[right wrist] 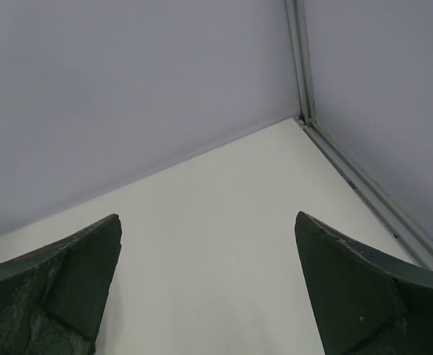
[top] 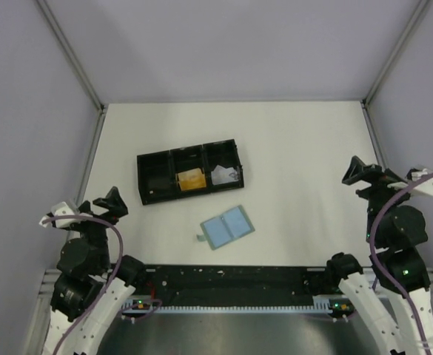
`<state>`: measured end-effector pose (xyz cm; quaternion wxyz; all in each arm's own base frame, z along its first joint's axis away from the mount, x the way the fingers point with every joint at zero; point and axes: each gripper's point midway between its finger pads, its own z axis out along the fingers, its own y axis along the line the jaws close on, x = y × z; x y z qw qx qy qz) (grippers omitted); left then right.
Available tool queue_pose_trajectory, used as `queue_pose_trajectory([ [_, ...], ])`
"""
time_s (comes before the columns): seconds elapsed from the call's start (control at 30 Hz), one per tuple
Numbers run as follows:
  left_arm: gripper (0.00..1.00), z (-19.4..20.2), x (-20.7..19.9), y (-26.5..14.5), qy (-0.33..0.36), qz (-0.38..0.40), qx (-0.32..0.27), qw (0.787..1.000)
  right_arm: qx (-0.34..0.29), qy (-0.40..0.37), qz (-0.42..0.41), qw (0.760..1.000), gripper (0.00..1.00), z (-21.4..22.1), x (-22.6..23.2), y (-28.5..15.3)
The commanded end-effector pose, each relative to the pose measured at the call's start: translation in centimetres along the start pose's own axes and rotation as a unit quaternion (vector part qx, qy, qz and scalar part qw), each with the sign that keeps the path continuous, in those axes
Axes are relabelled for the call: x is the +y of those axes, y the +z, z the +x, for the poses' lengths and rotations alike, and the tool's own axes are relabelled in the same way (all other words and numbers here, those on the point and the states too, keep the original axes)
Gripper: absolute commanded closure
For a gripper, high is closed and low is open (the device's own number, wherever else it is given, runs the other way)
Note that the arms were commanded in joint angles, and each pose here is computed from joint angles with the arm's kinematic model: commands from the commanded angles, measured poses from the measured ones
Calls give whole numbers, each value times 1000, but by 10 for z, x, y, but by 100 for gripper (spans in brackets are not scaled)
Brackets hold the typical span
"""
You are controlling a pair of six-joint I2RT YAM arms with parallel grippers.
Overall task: Take the credit cards out of the card holder
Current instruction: Reset both arms
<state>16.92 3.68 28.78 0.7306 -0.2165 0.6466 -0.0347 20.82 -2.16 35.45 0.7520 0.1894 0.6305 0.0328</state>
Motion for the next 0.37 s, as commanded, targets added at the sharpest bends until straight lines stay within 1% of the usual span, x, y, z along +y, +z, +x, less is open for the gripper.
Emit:
queue_pose_trajectory([
  [0.0, 1, -51, 25, -30, -66, -5, -88, 994, 42, -25, 16, 999, 2, 14, -8, -5],
  [0.33, 1, -53, 31, -36, -71, -12, -84, 994, 38, -23, 6, 999, 2, 7, -5, -8],
])
